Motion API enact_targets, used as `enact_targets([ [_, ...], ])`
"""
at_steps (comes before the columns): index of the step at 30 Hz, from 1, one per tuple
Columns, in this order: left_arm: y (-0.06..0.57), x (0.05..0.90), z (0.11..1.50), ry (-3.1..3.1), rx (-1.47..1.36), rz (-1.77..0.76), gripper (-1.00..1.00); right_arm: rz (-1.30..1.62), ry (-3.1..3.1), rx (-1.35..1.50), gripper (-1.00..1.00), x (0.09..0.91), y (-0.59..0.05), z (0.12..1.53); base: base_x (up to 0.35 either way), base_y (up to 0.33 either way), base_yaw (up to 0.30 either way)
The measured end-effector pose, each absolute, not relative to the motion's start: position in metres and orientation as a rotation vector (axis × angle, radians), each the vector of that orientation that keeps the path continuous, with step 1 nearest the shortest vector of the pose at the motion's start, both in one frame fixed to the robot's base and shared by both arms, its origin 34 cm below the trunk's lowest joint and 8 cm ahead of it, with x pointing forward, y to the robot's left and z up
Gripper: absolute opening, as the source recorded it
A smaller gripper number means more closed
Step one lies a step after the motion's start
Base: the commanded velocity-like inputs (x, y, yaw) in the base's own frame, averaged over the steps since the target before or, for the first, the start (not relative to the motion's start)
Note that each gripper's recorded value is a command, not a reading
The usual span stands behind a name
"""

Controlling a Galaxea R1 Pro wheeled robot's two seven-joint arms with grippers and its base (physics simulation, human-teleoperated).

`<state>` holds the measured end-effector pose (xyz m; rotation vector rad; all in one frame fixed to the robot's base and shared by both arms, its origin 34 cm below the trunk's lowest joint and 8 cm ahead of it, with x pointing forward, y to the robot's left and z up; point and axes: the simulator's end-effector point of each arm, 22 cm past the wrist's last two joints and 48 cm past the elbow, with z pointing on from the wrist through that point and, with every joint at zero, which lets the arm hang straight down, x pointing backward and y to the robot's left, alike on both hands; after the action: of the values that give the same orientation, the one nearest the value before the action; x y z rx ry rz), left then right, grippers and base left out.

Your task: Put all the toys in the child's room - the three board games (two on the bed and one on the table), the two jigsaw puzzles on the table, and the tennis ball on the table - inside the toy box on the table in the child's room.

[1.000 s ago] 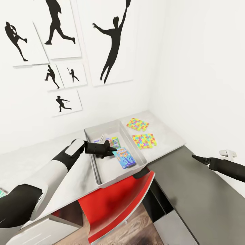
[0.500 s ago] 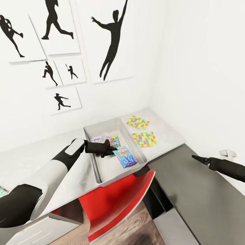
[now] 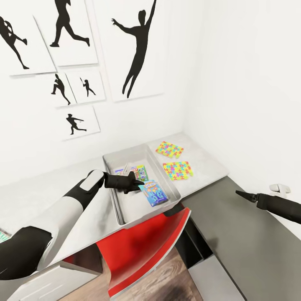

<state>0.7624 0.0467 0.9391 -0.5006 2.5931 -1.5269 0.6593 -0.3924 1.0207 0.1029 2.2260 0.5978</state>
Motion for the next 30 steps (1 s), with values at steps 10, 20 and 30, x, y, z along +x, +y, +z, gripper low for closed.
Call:
enact_targets([
  [10,0.047,0.761,0.932,2.602,-0.51,-1.527,-1.0,0.598,2.235,0.106,1.0,0.66,-0.392,1.015,0.0,0.0,0.0],
  [20,0.047,0.76,0.922,2.615,-0.522,-1.527,-1.0,0.6,2.25,0.111,1.0,0.66,-0.392,1.007,0.0,0.0,0.0],
  [30,0.047,0.758,0.915,2.627,-0.529,-1.522,-1.0,0.6,2.258,0.114,1.0,0.66,-0.392,1.002,0.0,0.0,0.0],
])
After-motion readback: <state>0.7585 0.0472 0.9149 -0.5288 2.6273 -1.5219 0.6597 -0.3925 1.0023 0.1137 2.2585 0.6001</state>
